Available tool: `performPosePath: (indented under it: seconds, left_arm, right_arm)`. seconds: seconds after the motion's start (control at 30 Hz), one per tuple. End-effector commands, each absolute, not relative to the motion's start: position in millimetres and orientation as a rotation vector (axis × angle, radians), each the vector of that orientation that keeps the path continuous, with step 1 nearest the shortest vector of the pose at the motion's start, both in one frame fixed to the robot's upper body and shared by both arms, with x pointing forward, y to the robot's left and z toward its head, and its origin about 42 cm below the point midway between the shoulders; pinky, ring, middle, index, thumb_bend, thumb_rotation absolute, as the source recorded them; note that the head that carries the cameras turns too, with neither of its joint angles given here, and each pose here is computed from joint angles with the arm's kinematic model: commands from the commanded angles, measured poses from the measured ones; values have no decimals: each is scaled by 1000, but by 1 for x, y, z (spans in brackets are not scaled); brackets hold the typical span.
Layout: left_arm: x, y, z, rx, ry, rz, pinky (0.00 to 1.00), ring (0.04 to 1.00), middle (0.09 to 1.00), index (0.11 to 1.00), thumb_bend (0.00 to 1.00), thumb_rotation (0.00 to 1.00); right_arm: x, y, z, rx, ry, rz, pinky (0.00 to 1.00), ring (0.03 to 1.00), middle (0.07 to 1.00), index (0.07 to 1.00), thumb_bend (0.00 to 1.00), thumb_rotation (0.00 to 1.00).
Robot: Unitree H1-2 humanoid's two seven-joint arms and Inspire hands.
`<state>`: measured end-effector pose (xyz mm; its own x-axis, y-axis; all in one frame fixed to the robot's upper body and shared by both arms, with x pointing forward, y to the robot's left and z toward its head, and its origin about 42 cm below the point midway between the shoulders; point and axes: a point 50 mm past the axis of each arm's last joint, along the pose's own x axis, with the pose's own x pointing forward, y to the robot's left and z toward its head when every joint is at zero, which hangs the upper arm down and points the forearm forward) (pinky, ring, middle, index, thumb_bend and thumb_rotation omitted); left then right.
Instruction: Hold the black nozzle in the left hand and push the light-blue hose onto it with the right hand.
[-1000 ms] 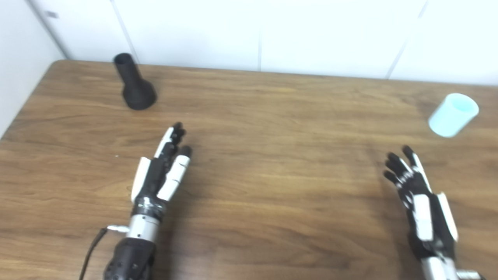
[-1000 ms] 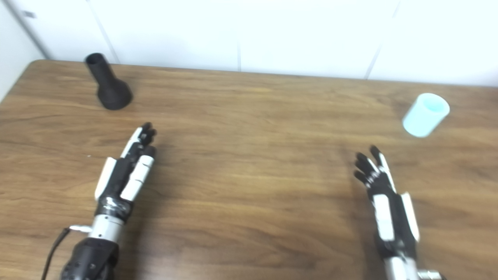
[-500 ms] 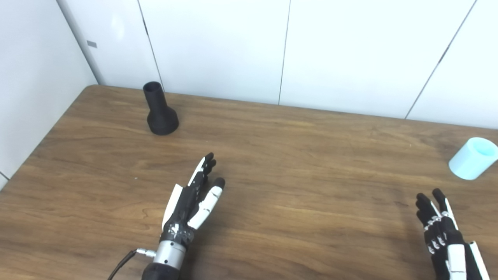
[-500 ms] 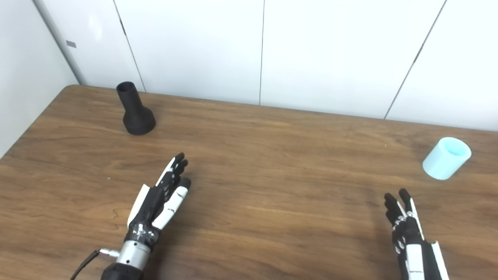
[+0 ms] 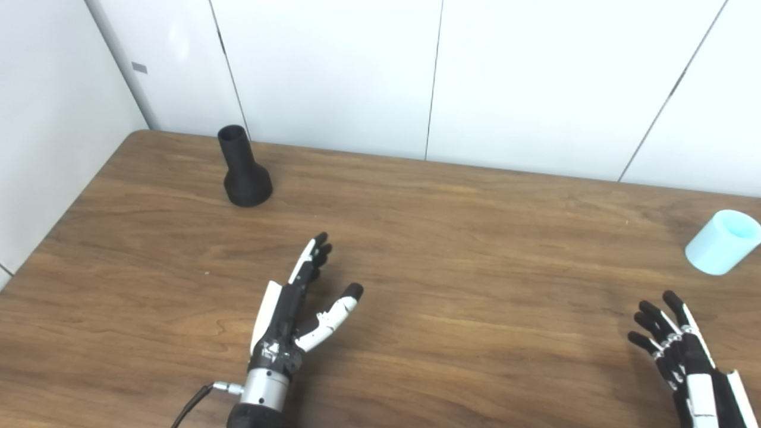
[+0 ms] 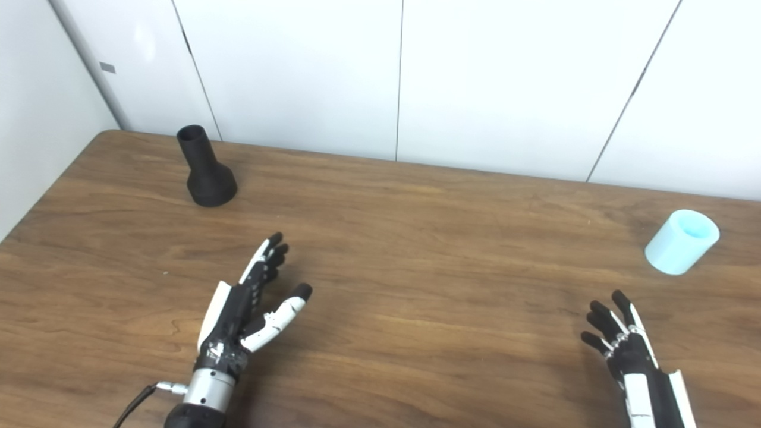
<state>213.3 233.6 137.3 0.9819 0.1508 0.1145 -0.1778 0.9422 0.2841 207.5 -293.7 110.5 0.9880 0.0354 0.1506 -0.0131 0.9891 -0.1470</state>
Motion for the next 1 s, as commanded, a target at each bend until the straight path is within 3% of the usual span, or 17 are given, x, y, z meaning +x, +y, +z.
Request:
performPosePath:
  seconds: [0.0,0.1,0.47,0.77,0.97]
  left_arm:
    - [187,237,135,283,-91,252,880,914,932,960,682,237]
    - [195,252,148,307,-126,302,843,896,924,947,755,158]
    - [228,311,208,484,-156,453,853,895,923,958,916,228]
    - [271,363,236,547,-176,614,915,922,914,926,898,182]
    - [308,391,242,582,-112,626,856,897,897,926,879,172]
  right_arm:
    - [201,-299,103,-149,-142,2,784,876,887,943,635,1000]
    - [201,-301,101,-146,-142,2,777,872,877,936,639,1000]
    - [204,-308,98,-168,-133,-13,788,858,857,924,682,1000]
    - [208,-310,93,-159,-147,-6,818,869,860,929,669,1000]
    - [208,-308,94,-162,-139,-7,802,859,858,927,669,1000]
